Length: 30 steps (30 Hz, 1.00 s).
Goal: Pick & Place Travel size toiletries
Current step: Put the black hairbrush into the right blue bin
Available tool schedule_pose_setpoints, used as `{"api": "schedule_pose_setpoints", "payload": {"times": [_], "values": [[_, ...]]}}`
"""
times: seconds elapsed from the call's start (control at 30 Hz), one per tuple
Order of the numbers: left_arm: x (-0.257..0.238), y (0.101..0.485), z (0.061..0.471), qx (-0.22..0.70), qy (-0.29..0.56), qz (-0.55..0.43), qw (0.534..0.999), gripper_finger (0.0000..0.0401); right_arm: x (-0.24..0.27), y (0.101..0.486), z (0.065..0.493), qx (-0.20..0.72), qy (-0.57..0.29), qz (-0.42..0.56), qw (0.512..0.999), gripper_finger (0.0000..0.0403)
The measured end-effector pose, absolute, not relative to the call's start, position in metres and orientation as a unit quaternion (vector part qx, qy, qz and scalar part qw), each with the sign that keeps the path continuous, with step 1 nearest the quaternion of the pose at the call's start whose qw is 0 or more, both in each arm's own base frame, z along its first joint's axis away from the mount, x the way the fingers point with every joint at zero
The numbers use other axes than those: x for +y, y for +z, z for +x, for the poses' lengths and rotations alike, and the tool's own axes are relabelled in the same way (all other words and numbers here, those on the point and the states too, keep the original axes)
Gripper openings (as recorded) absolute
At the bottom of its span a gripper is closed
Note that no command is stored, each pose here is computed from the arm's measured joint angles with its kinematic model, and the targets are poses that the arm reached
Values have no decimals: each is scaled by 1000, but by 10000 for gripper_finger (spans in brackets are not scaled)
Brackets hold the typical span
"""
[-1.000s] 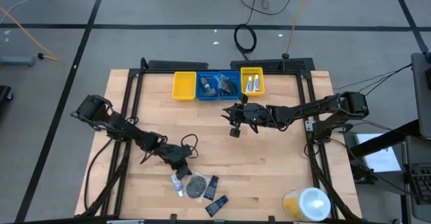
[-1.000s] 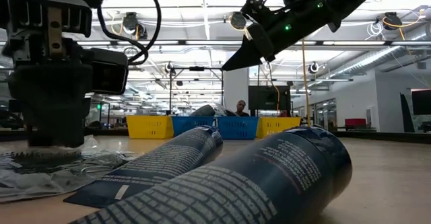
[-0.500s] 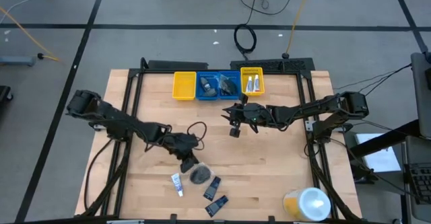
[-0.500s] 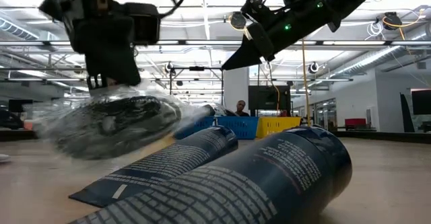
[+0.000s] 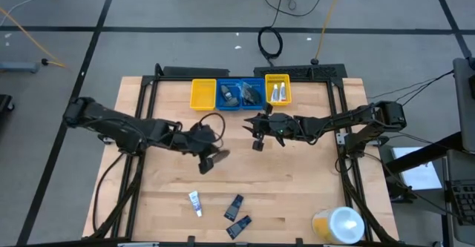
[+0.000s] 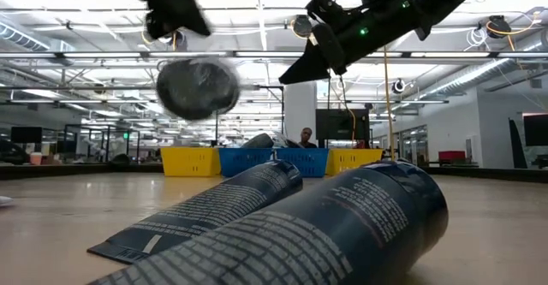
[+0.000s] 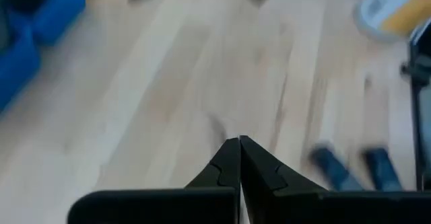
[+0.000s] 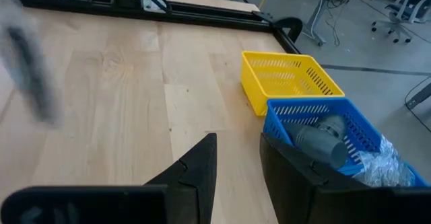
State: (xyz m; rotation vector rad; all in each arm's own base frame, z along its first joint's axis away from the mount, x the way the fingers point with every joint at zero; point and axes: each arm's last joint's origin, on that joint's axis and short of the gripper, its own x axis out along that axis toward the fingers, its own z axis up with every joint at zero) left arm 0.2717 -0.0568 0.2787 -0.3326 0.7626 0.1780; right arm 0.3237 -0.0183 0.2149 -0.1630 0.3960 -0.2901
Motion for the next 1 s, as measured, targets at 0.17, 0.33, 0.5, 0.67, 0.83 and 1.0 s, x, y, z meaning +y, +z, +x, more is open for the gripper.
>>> {"api": "schedule_pose_setpoints", "payload": {"times": [0.17, 0.33, 0.5, 0.67, 0.83, 1.0], "values": [[-53, 301, 276, 355, 90, -119, 923, 0, -18, 217, 324, 185, -144, -79, 969, 105], [-46, 318, 279, 340, 101, -89, 931, 0, -18, 217, 324, 186, -143, -79, 969, 105], [-38, 322, 279, 344, 102, -81, 930, 0, -16, 216, 324, 187, -138, -79, 969, 105], [-36, 300, 285, 379, 95, -129, 911, 1, -16, 214, 324, 198, -136, -80, 968, 105], [-38, 258, 294, 445, 108, -165, 874, 21, -16, 213, 323, 208, -135, -82, 965, 105], [-31, 216, 297, 507, 126, -206, 827, 51, -16, 212, 323, 212, -134, -82, 964, 105]]}}
